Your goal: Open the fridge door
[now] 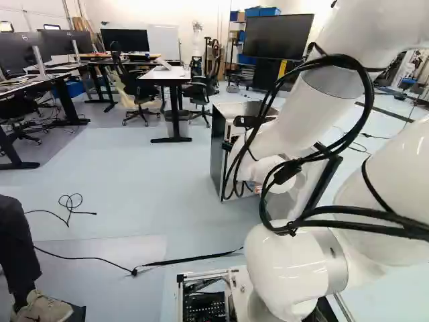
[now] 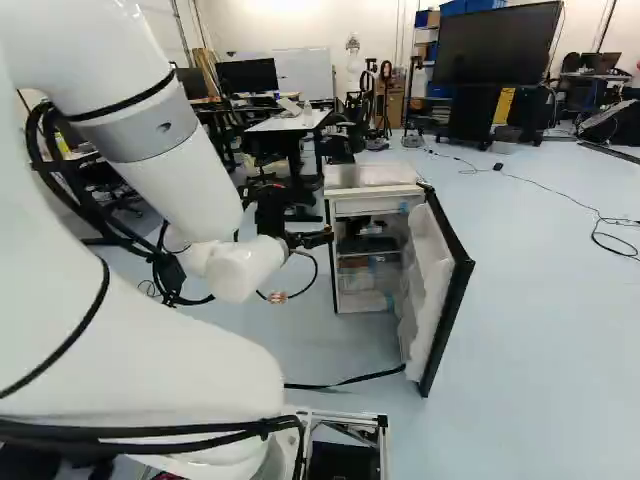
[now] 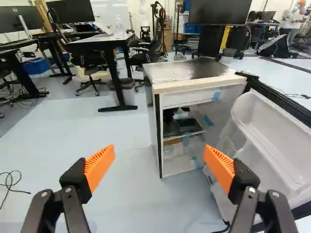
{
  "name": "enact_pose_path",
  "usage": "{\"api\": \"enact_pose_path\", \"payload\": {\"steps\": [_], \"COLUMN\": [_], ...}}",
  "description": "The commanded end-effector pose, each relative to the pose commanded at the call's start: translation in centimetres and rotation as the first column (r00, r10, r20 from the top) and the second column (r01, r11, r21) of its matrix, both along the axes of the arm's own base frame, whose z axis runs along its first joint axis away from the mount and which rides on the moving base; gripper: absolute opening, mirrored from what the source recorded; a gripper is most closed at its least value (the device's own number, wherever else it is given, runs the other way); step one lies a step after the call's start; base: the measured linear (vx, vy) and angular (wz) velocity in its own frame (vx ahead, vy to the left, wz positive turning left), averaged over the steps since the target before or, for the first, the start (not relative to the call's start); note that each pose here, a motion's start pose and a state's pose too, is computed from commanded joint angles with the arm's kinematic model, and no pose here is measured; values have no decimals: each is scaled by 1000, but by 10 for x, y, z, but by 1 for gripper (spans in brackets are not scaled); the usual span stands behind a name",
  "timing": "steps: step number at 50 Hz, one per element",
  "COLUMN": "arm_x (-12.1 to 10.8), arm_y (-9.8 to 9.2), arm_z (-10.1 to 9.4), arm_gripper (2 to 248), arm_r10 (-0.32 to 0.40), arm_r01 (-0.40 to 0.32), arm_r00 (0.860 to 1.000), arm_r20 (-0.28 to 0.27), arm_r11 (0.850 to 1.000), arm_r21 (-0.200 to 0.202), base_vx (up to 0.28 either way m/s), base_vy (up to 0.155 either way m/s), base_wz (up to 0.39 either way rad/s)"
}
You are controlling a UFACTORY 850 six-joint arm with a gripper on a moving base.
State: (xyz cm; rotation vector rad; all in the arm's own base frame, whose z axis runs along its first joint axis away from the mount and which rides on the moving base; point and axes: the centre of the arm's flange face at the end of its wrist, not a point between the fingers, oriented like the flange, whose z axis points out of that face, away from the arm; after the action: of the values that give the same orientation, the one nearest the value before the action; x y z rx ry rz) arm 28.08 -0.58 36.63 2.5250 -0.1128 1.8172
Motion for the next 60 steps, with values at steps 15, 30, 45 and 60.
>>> {"api": "enact_pose_path", "payload": {"steps": [15, 30, 45, 60], "arm_x": [-6, -10, -11, -11], "arm_y": [4, 5, 6, 6], "arm_z": [0, -1, -1, -1], "arm_gripper": [247, 247, 247, 247], "arm_r10": [47, 72, 76, 76], "arm_r01": [-47, -72, -76, -76], "arm_r00": [999, 997, 997, 997], "arm_r20": [-5, -9, -9, -9], "arm_r11": [999, 997, 997, 997], "arm_r21": [-11, -17, -18, -18], "base_vx": [0, 0, 0, 0], "base_vy": [0, 0, 0, 0], "base_wz": [0, 0, 0, 0]}}
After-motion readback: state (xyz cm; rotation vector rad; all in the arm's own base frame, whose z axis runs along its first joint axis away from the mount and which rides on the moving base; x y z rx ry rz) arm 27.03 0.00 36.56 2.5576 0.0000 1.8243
